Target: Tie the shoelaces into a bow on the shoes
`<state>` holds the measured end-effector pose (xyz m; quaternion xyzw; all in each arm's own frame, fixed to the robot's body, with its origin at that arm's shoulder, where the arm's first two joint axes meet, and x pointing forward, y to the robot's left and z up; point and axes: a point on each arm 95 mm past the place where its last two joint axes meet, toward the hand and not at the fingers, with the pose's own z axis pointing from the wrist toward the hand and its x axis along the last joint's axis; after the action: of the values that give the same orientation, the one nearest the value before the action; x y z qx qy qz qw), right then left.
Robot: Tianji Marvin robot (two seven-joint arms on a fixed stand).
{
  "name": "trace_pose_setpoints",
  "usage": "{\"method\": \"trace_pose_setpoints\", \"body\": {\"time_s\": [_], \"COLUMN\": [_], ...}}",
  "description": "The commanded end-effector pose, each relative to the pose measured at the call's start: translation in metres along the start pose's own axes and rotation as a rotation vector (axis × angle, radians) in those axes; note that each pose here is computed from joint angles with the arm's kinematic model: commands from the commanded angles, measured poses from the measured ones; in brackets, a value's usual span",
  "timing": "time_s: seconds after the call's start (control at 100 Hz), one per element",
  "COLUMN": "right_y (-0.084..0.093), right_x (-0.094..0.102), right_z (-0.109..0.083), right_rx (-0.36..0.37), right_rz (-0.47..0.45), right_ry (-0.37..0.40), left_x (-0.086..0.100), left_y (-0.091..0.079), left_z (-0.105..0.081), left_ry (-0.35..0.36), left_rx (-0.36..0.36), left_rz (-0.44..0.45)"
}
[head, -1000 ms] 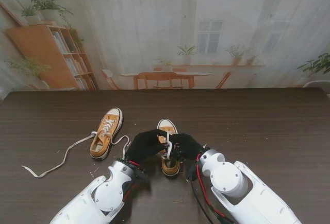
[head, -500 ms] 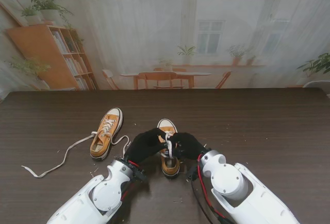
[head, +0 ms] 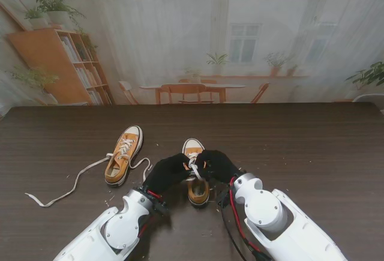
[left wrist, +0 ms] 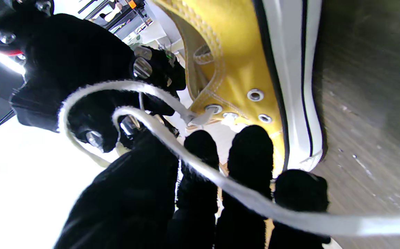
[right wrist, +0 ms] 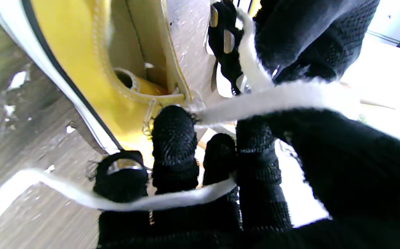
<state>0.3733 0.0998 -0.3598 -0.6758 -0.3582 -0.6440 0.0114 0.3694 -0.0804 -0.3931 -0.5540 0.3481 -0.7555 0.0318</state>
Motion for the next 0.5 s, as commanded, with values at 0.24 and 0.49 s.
{"method": "trace_pose_setpoints", "body": {"time_s": [0.24,0.49], "right_y": [-0.0015,-0.0024], "right_x": [0.0031,0.0036], "right_z": [0.0002,0.0008], "right_rx": [0.017,0.019], "right_rz": [0.001,0.005], "right_ry": [0.007,0.006], "left_x": [0.0006,0.001], "left_y": [-0.0027,-0.0027], "left_z": [-0.002,0.0], "left_ry": [-0.022,-0.018], "left_rx": [0.013,0.066], "left_rz": [0.014,0.019]}}
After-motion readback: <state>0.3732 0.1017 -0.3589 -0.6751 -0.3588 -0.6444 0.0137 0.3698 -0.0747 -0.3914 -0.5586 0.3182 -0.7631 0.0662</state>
